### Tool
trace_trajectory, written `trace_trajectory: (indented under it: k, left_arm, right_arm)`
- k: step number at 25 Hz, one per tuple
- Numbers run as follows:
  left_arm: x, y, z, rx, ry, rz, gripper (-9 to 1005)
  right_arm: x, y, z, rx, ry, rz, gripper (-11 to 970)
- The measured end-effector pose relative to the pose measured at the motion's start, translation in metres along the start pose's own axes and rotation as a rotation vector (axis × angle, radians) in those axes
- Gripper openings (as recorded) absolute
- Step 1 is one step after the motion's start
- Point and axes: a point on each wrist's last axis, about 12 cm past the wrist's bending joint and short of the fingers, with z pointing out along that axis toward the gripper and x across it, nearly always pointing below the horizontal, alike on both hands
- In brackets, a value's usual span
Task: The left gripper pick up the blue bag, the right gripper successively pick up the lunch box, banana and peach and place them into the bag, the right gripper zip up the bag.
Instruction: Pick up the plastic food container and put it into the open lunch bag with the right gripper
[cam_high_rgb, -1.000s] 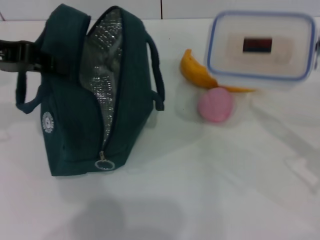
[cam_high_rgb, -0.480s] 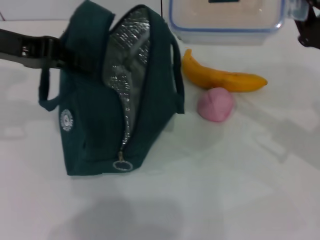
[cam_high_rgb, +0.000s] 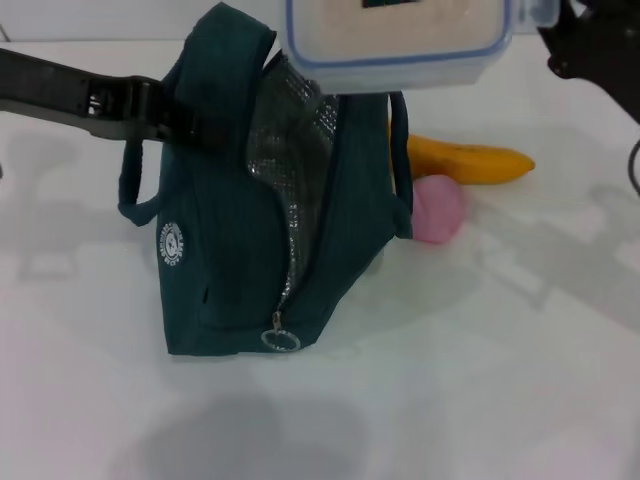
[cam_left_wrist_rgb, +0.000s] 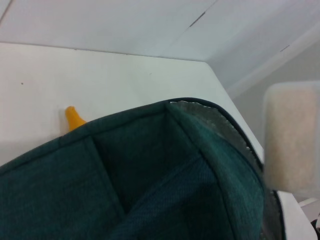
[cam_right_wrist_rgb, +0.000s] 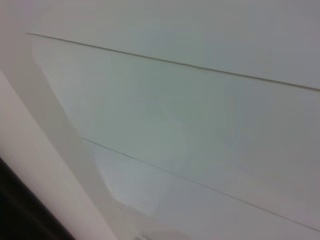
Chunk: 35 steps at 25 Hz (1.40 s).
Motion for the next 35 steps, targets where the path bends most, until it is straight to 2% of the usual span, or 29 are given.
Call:
trace_trajectory:
  k: [15,22,29,35]
  left_arm:
    - [0.005,0.002,0.001,0.036,-0.014,-0.012,36]
    - [0.010,0.008,0.009,0.093,-0.004,-0.034,36]
    - [0.011,0.010,0.013,0.104,0.001,-0.034,36]
    - [0.015,0.012,0.013,0.104,0.003,-0.041,36]
  right_arm:
    - [0.014,-0.026,-0.005,0.227,0.101,-0.012,137]
    - [0.016,-0.033,0.012,0.266,0.200,-0.043,142]
    - [0.020,-0.044,0.040,0.335,0.321,-0.060,148]
    - [0.020,-0.041,0.049,0.314,0.341,-0.103,152]
